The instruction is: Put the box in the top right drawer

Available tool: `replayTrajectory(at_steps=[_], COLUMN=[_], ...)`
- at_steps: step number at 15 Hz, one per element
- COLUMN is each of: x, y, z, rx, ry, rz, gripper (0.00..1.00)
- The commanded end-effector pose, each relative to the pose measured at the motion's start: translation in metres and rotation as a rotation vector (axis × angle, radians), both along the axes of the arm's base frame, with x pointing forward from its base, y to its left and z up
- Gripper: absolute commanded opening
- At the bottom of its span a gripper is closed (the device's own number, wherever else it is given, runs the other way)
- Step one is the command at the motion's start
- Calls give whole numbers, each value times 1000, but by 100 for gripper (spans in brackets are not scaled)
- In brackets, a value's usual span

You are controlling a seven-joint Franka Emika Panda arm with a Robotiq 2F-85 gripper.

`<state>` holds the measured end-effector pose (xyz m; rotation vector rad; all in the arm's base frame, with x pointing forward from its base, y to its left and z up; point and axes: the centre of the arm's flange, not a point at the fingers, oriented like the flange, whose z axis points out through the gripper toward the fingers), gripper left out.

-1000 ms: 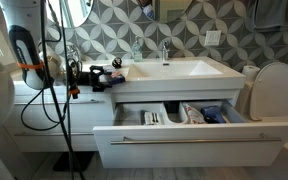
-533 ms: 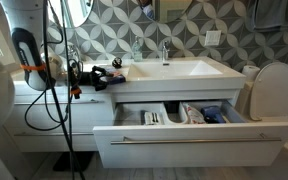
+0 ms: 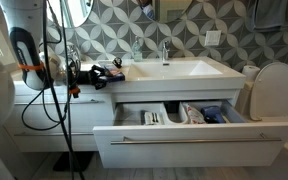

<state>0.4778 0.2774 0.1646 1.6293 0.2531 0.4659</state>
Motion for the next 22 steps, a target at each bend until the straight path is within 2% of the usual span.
replayTrajectory(at_steps=[1,5,8,11,14,17,18,22], x=[-13,-37,-61,-90,-118,-131,-119,-123], y=[5,-12,-30,-52,-74,-92,-79,-88], z=[25,41,37,26,16,15,5,5], rx=[-4,37,105,129,107,24,41,20], ry=[-27,-76,-101,-127,-140,-143,-128,-127], rz=[-69,-181,-277,-402,-524,-664,-592,-636], gripper=[6,6,6,6,6,6,26,26])
